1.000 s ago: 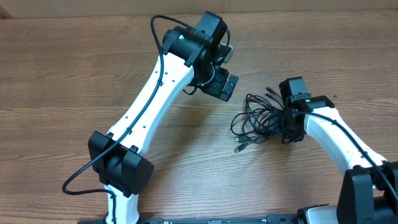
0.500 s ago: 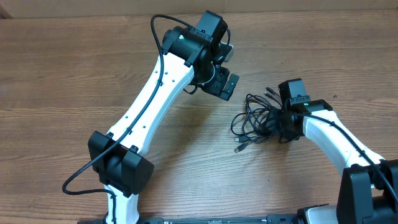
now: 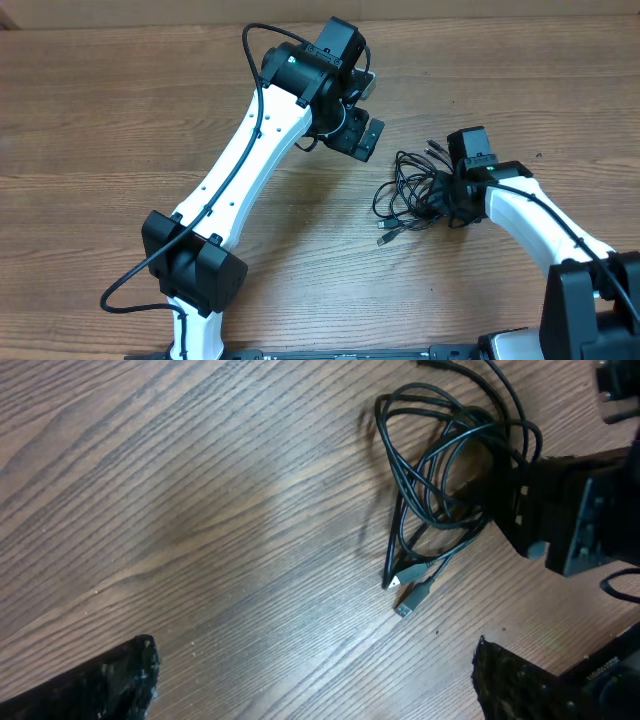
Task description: Untangle cables
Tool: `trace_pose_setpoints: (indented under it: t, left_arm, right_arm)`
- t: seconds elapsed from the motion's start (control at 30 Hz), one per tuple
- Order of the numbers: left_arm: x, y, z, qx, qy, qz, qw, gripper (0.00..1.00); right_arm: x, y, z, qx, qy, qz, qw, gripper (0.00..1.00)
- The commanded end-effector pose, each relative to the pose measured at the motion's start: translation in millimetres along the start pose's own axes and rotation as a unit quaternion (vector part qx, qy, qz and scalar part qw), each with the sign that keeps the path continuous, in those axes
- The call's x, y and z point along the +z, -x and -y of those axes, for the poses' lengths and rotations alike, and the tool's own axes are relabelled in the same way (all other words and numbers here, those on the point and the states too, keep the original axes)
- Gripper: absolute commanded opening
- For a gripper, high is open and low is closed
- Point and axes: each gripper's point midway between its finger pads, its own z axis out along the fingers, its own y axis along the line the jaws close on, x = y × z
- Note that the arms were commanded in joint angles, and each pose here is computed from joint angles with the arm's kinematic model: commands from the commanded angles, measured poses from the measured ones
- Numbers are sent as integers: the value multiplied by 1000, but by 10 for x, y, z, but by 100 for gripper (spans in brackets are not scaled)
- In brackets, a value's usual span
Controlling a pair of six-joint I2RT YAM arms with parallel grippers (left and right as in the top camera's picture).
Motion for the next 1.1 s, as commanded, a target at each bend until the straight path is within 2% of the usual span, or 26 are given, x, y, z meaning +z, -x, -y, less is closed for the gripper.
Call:
trace_pose_setpoints:
  t: [0.0,0.23,0.33,0.37,0.47,0.5,0.7,0.9,1.07]
  left_arm:
    - [-32,14,-11,-1,2,4,1000,100]
    - [-32,-3,-9,-1,1,0,1000,100]
    - [-32,0,-11,-1,1,1,1000,100]
    - [-32,0,-11,-2,1,1,1000,100]
    - [-32,-1,-9,-1,1,1,1000,100]
    - [-32,0,-11,-1,1,1,1000,100]
    - [-32,-1,-9,-1,1,1,1000,100]
    - [-33,-6,44,-7,-14,-1,1000,100]
    - [-39,-17,154,-7,-46,-4,999,100]
  right_arm:
    - [174,-39,57,-5,-18,-15,1000,49]
    - [336,-69,76,-11,-26,-29,999,46]
    - [336,-66,74,-11,-26,-29,999,36]
    - [336,-66,74,-11,-26,-29,999,25]
    - [325,-74,67,-11,-25,-33,999,6]
    - [301,-81,58,-11,-24,-37,999,4]
    - [-14,2,-126,-32,18,-30,999,4]
    - [-777,121,-683,-81,174,9,981,4]
    - [-1240,158,-986,-102,266,34,958,4]
